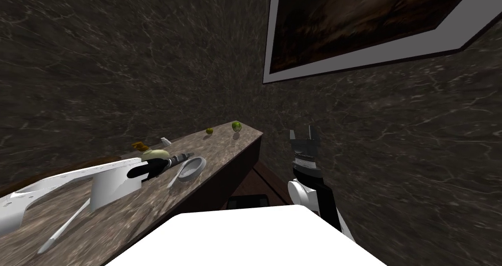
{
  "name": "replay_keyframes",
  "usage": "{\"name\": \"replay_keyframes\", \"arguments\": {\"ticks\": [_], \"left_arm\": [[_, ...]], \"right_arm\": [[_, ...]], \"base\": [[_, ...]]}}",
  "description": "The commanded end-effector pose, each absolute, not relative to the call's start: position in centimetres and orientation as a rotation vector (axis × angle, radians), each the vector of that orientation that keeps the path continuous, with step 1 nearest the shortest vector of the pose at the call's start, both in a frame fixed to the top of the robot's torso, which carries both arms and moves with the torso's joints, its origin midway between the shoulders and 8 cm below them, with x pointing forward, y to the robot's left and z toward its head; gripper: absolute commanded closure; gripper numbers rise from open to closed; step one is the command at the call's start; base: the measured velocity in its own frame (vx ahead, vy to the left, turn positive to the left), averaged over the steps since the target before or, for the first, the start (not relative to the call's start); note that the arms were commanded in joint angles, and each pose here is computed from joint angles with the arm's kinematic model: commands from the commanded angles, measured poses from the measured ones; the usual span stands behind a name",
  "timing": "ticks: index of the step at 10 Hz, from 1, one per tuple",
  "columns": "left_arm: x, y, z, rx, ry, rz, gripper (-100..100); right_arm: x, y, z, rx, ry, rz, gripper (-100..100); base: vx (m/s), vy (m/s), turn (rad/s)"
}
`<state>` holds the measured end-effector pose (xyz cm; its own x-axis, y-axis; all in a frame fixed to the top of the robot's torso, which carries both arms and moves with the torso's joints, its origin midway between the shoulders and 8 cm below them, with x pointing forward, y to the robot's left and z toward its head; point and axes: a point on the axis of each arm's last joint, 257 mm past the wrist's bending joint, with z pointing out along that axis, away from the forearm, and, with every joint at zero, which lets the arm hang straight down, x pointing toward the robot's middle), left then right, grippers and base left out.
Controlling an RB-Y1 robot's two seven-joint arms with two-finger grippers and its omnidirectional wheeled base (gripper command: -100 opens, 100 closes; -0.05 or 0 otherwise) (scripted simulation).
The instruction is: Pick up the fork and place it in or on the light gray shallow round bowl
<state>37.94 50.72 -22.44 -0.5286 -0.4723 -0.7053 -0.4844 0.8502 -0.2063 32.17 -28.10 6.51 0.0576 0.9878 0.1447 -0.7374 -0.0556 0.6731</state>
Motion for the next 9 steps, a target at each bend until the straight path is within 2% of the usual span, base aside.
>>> {"name": "replay_keyframes", "arguments": {"ticks": [1,3,4,9], "left_arm": [[38.18,49.82,-21.64,-0.680,2.217,0.014,-100],[38.14,49.70,-21.45,-0.675,2.219,0.012,-100],[38.14,49.65,-21.40,-0.676,2.219,0.012,0],[38.14,49.65,-21.40,-0.676,2.219,0.012,0]], "right_arm": [[32.17,-28.10,6.51,0.706,0.455,1.487,0],[32.17,-28.10,6.51,0.706,0.455,1.487,0],[32.17,-28.10,6.51,0.706,0.455,1.487,0],[32.17,-28.10,6.51,0.706,0.455,1.487,0]], "base": [[0.014,0.024,0.074],[0.011,0.017,0.030],[0.000,0.000,0.000],[0.000,0.000,0.000]]}}
